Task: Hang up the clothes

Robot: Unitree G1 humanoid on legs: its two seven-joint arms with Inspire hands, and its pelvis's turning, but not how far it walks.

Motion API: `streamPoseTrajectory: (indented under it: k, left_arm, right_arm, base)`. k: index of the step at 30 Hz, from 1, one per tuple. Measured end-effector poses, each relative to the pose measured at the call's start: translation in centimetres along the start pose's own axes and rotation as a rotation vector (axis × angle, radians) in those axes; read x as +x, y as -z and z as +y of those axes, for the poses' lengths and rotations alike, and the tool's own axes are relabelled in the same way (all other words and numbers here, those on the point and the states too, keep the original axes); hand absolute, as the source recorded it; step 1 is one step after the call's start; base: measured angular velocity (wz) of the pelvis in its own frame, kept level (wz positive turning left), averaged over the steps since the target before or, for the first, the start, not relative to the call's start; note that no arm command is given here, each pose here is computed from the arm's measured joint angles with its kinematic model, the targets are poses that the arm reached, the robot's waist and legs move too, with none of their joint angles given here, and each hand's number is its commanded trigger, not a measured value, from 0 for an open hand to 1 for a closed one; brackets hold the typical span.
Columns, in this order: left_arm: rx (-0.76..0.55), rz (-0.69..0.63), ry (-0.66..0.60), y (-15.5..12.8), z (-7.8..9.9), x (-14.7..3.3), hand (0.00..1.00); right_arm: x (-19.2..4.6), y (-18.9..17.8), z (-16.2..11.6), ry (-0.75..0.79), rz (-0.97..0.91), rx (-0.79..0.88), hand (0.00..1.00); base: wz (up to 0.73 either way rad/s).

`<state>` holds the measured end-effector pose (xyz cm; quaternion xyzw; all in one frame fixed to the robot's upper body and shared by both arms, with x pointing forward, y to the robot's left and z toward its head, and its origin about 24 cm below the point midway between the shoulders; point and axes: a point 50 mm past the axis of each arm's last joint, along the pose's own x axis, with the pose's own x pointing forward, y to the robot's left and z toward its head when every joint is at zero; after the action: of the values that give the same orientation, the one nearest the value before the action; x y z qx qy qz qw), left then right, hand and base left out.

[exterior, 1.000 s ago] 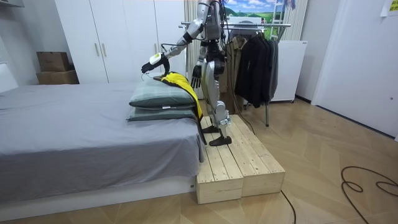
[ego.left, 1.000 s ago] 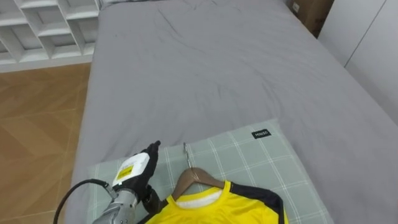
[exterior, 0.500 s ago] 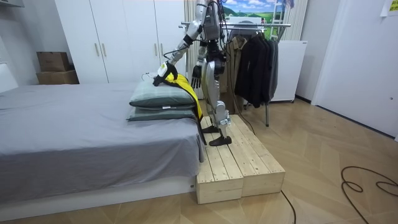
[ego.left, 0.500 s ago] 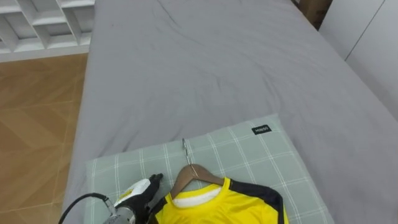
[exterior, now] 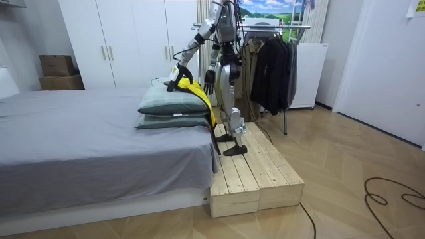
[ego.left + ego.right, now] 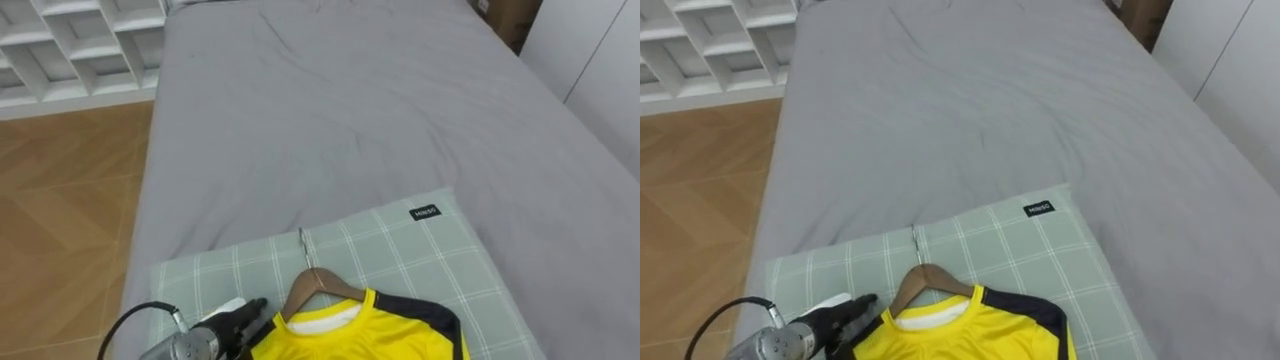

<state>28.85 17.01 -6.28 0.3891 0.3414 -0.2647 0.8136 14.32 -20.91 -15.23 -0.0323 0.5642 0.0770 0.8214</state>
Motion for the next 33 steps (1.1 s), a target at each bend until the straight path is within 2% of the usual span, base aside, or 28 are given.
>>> streamPoseTrajectory:
  k: [8,12,24,30,33]
  left_arm:
    - [0.018,0.005,0.066,-0.4,0.3,-0.2,0.0]
    - [0.049,0.002,0.068,-0.8,0.5,-0.3,0.0]
    - [0.021,-0.002,0.05,-0.9,0.2,-0.2,0.0]
    - [-0.073,0.021,-0.049,1.3,-0.8,0.0,0.0]
    - [-0.156,0.049,-0.088,2.7,-2.4,0.1,0.0]
  right_arm:
    - [-0.1,0.5,-0.2,0.015,0.022,0.033,0.0]
    - [-0.1,0.5,-0.2,0.015,0.021,0.034,0.0]
    - [-0.1,1.5,-0.1,0.015,0.04,0.045,0.0]
    - [-0.1,1.8,-0.1,0.022,0.041,0.077,0.0]
    - [-0.1,1.9,0.0,0.021,0.045,0.081,0.0]
  base:
    - [0.01]
    - [0.0]
    - [-0.01]
    - [-0.05]
    - [0.0]
